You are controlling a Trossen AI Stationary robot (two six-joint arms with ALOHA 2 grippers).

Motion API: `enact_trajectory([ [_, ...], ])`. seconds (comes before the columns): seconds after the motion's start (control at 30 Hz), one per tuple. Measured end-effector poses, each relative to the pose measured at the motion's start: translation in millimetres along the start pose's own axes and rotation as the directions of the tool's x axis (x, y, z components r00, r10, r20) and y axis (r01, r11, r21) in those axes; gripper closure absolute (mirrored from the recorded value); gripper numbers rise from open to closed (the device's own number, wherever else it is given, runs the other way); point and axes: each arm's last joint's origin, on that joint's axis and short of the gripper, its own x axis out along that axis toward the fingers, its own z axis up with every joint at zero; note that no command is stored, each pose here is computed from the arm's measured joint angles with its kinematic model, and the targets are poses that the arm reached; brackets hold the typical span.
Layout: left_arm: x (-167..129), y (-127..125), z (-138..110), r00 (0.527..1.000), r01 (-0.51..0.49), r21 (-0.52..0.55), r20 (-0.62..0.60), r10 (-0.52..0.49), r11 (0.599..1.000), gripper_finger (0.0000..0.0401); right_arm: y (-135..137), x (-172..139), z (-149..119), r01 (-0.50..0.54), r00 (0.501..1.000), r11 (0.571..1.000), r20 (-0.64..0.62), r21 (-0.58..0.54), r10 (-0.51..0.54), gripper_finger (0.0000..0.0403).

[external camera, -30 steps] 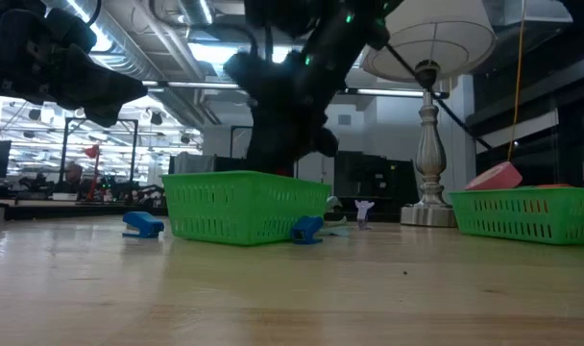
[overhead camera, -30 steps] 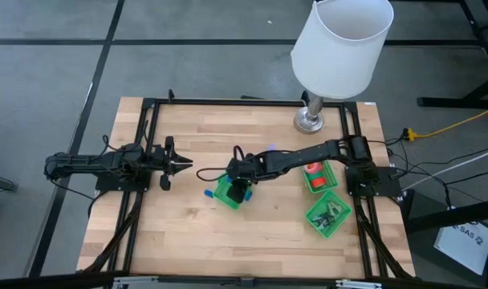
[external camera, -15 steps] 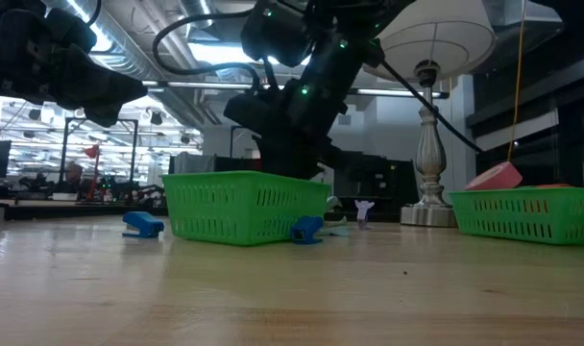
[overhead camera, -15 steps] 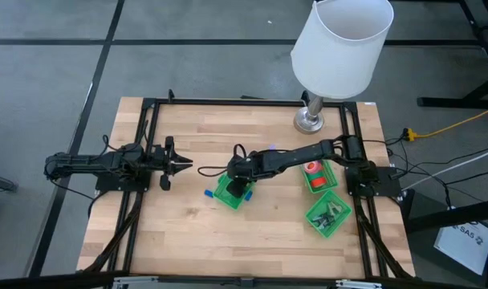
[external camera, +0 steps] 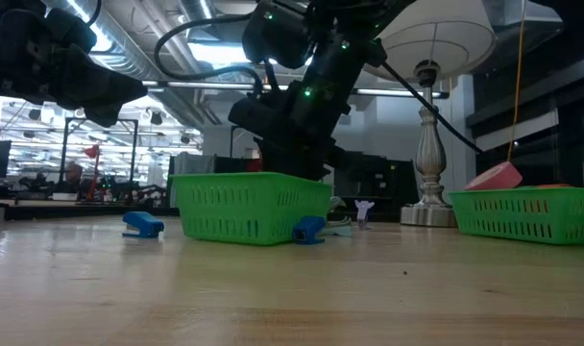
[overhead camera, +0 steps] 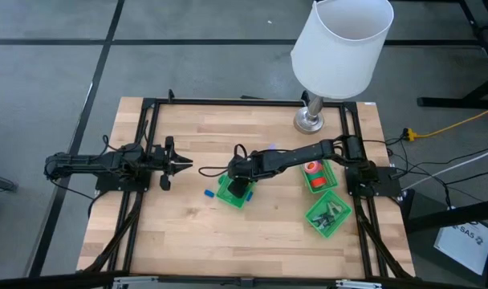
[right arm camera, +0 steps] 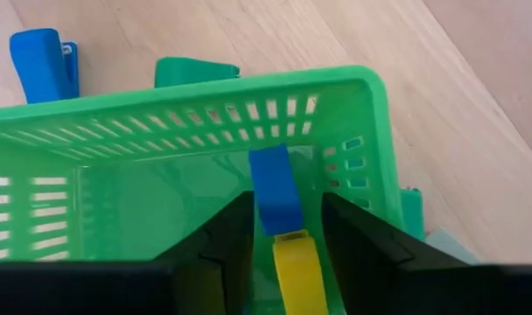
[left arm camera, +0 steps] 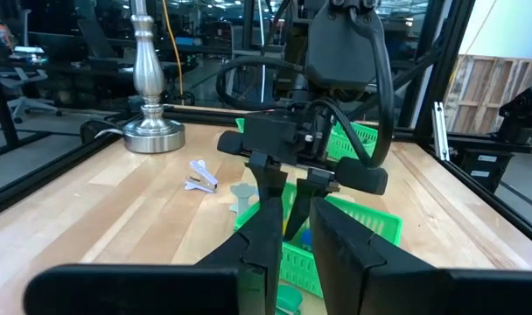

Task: Pick and place Stapler, Stapler remover, tape
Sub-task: Put the blue stapler into the center green bin

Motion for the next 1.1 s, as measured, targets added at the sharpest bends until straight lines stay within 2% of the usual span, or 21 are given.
enact_trajectory([
  [0.2, 0.0, 0.0, 0.0, 1.0, 0.0, 0.0, 0.0, 0.0, 1.0, 0.0343, 0.5, -3.8, 1.2, -0.005, 1.0, 0.999, 0.007, -0.036, 0.005, 0.0257],
  [0.33, 0.0, 0.0, 0.0, 1.0, 0.0, 0.0, 0.0, 0.0, 1.0, 0.0343, 4.9, -16.8, 8.3, -0.009, 0.999, 0.997, 0.043, -0.082, 0.013, 0.0256],
  [0.57, 0.0, 0.0, 0.0, 1.0, 0.0, 0.0, 0.0, 0.0, 1.0, 0.0343, 5.6, -52.0, 8.2, 0.088, 0.993, 0.978, 0.095, -0.191, -0.071, 0.0256],
  [0.83, 0.0, 0.0, 0.0, 1.0, 0.0, 0.0, 0.0, 0.0, 1.0, 0.0343, 11.7, -82.9, -14.6, 0.097, 0.995, 0.946, 0.002, -0.311, -0.102, 0.0256],
  [0.93, 0.0, 0.0, 0.1, 1.0, 0.0, 0.0, 0.0, 0.0, 1.0, 0.0343, 16.6, -86.3, -30.3, 0.041, 0.989, 0.938, -0.121, -0.343, -0.087, 0.0256],
  [1.0, 0.0, 0.0, 0.0, 1.0, 0.0, 0.0, 0.0, 0.0, 1.0, 0.0343, 19.3, -88.2, -37.5, -0.01, 0.979, 0.946, -0.196, -0.325, -0.057, 0.0256],
  [1.1, 0.0, 0.0, 0.0, 1.0, 0.0, 0.0, 0.0, 0.0, 1.0, 0.0343, 26.0, -87.5, -43.2, -0.064, 0.972, 0.946, -0.236, -0.317, -0.013, 0.0256],
])
